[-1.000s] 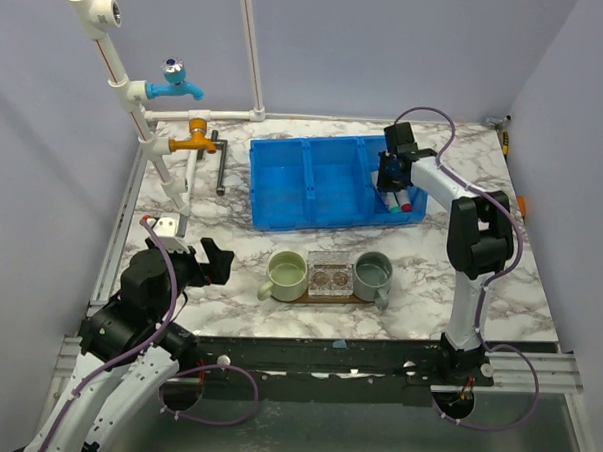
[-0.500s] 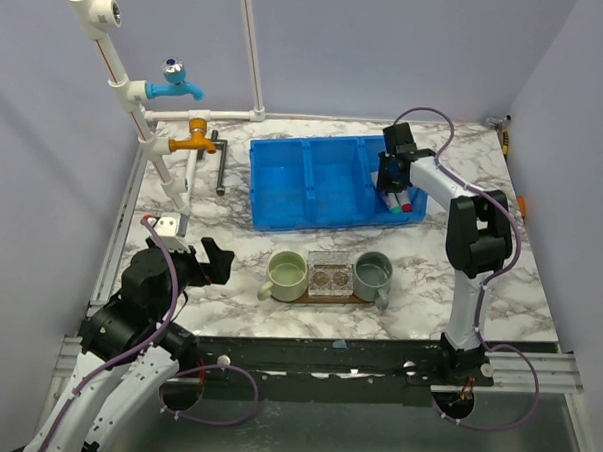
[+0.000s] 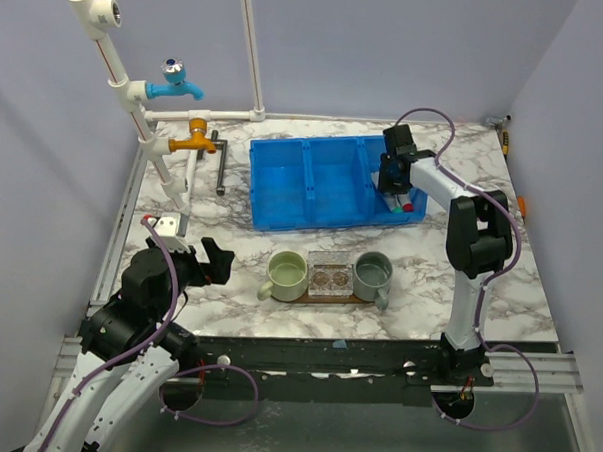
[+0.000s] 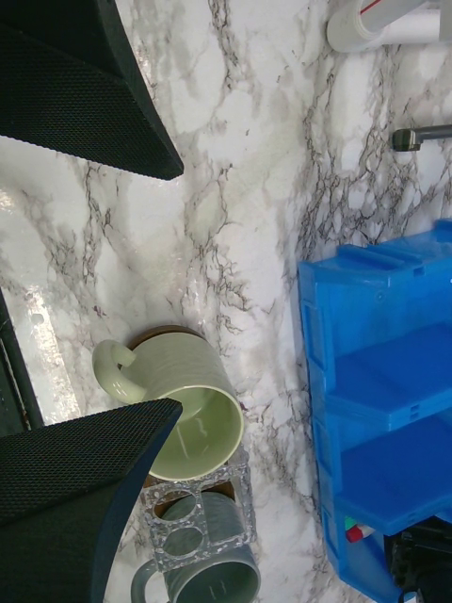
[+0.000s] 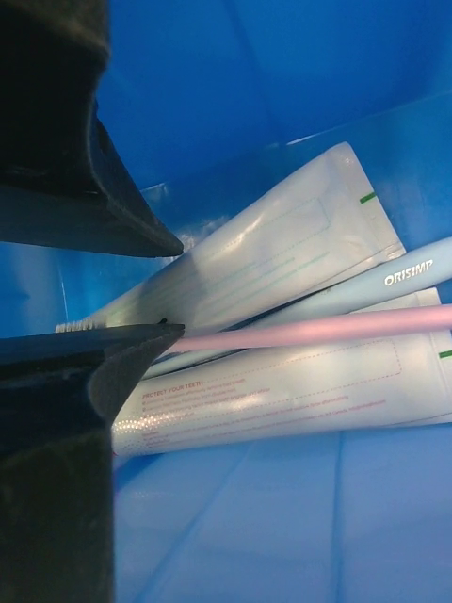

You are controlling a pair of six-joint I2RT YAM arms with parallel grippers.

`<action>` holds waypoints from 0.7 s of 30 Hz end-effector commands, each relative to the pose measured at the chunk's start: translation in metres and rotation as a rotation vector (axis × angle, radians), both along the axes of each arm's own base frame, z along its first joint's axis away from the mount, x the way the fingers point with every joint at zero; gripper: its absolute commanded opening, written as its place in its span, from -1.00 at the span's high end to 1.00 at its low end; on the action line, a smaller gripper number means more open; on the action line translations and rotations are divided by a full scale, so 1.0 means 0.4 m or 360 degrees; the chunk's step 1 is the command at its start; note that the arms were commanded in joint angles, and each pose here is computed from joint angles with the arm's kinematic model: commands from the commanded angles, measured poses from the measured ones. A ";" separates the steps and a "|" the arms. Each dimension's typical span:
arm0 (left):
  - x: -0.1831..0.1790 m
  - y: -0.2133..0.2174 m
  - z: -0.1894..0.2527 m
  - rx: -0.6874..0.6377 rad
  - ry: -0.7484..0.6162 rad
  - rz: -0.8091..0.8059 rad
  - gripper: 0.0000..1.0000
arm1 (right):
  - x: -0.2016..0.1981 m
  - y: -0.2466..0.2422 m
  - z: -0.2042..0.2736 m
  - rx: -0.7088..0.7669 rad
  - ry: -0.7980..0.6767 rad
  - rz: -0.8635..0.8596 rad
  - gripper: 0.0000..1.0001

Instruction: Prepare toiletry sets of a toothbrush and toothpaste on the tray

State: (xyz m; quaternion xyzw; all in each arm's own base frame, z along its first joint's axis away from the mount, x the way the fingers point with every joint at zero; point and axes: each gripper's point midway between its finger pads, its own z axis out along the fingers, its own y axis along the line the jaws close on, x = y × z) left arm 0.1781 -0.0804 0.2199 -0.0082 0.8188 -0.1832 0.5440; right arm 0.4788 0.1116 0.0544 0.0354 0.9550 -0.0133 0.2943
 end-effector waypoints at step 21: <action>0.002 0.005 0.000 0.0005 -0.0016 0.0013 -0.97 | -0.076 0.017 -0.055 0.0027 0.0209 0.0111 0.04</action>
